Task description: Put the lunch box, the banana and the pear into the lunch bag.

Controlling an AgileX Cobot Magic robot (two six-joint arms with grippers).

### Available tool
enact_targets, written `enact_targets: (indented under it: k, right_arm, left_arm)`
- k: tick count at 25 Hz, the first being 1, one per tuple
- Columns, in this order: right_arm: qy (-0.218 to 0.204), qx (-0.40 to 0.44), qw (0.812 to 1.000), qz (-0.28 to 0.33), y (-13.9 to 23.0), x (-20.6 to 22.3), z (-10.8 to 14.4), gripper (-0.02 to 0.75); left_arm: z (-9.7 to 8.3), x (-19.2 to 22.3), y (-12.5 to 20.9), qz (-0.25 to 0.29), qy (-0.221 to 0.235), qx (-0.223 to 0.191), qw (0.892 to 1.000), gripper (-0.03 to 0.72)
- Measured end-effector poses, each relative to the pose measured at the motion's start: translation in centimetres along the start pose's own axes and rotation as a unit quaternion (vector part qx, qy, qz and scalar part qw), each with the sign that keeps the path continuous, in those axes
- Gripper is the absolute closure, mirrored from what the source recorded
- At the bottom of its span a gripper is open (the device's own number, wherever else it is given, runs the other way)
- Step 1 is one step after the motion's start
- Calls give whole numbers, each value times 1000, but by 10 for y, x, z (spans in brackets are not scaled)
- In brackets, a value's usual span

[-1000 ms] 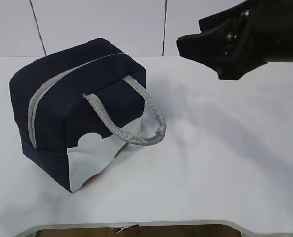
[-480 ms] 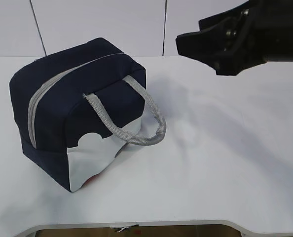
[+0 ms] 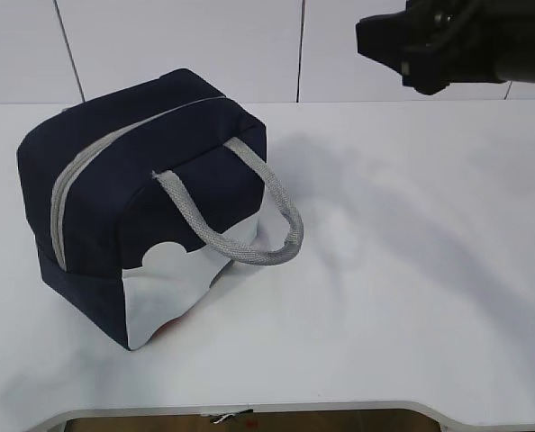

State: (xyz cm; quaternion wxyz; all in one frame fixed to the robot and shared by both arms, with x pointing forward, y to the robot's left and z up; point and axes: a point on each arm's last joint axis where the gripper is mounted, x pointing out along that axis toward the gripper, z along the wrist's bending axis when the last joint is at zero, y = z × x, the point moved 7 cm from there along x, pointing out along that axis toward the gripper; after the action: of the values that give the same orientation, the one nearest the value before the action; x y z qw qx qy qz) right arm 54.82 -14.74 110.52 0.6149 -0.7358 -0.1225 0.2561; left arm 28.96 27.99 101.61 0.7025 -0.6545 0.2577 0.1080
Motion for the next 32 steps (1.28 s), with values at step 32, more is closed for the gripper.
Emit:
enact_targets:
  k: [32]
  right_arm:
    - [62,33,993,90,27,-2,-3,260]
  left_arm:
    - [0,0,0,0,0,0,1000,461]
